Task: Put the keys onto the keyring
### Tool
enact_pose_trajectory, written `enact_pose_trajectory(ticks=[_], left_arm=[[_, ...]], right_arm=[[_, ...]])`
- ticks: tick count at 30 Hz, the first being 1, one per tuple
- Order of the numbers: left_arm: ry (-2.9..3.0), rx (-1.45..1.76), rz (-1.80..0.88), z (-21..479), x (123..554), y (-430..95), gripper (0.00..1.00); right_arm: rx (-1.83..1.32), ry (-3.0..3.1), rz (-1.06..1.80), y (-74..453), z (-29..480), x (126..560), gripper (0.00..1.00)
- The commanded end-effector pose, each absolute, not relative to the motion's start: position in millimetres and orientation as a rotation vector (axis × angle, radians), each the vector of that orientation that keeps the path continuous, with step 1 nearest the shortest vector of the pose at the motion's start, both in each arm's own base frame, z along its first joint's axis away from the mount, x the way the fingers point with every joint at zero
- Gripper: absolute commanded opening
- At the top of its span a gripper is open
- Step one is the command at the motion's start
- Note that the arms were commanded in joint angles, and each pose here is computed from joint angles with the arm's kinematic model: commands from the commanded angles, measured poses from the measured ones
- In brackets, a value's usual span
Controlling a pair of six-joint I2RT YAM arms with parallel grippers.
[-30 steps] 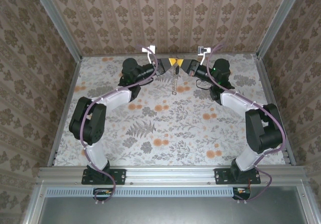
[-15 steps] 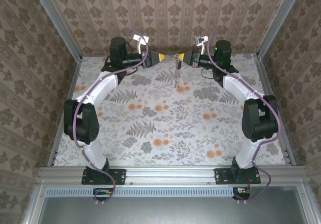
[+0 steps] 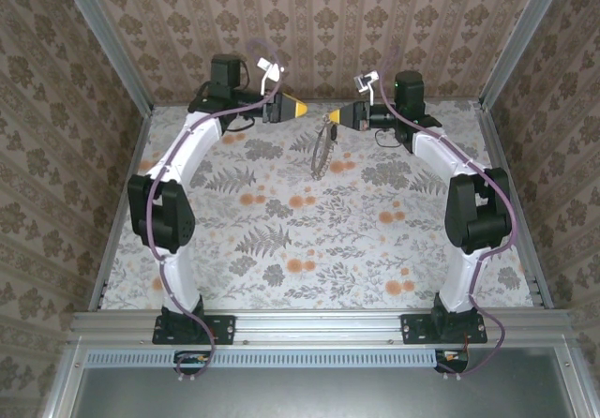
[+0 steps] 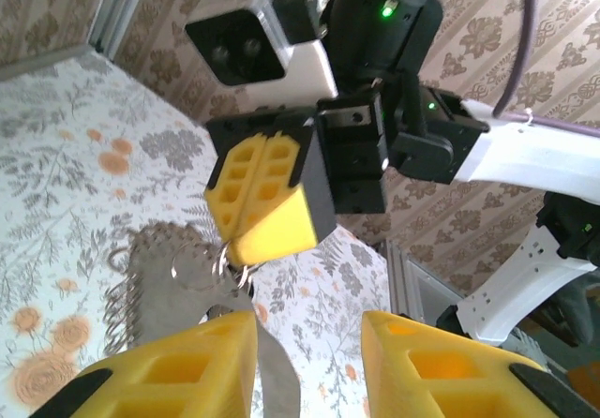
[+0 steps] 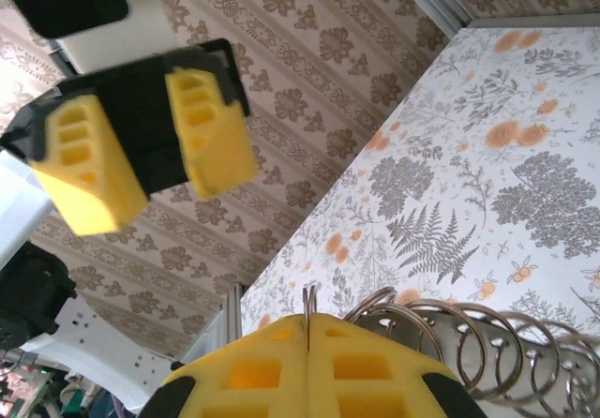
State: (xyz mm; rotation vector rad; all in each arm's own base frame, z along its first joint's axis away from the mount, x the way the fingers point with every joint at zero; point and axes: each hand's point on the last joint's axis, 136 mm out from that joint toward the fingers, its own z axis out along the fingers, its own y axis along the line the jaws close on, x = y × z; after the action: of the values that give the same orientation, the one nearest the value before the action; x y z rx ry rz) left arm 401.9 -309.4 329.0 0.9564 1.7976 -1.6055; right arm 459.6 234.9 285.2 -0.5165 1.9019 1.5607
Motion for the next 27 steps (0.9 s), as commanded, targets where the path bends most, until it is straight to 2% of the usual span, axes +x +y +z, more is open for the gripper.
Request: enact_pose_trajectory(ticks=[1, 27], left_arm=[[1.761, 1.019, -1.653, 337, 392, -313, 0.35], [1.825, 1.049, -1.711, 308, 393, -340, 0.35]], right_arm=[[-0.61, 1.853, 1.585, 244, 299, 451, 0.0], [-0.648, 1.845, 1.586, 251, 304, 441, 0.0]])
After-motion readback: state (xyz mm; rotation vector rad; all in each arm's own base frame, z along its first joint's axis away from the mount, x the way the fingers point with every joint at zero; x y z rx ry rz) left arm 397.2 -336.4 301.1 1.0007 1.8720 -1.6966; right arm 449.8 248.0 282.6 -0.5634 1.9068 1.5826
